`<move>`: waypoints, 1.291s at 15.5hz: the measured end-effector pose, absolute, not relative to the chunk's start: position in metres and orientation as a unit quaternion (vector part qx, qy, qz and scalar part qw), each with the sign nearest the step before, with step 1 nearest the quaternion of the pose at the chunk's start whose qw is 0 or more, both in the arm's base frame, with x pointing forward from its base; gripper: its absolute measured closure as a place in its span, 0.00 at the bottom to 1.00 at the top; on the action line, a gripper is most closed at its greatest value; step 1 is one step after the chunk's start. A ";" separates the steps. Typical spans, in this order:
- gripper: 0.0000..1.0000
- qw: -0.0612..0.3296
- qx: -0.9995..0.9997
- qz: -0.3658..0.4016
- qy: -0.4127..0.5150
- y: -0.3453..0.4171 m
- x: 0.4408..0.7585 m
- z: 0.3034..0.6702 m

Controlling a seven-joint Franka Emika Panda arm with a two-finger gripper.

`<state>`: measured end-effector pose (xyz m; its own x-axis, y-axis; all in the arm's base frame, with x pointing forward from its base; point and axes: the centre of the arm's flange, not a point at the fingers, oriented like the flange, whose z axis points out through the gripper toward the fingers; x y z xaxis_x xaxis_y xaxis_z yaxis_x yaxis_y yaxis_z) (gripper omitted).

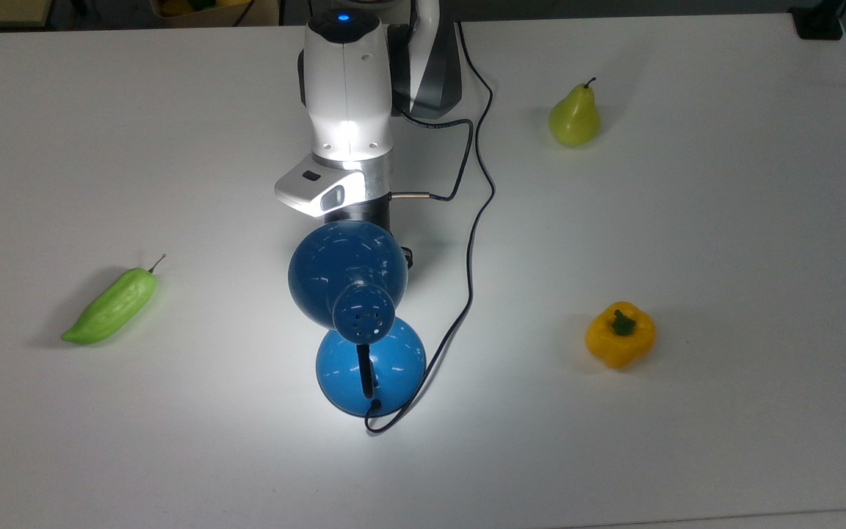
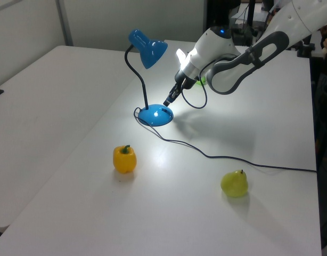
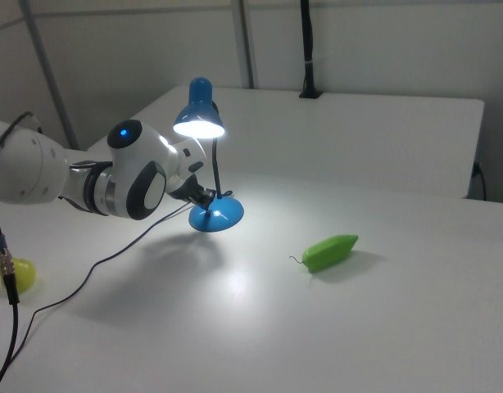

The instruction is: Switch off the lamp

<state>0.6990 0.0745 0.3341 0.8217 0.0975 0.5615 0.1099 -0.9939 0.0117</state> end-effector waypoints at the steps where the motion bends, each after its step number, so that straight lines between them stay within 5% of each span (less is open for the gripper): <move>1: 0.99 0.011 -0.954 -0.294 -0.054 0.075 0.700 0.333; 20: 0.99 0.003 -0.955 -0.288 -0.067 0.078 0.706 0.316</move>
<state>0.7063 0.0775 0.3163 0.8248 0.1270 0.5510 0.1305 -0.9909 0.0330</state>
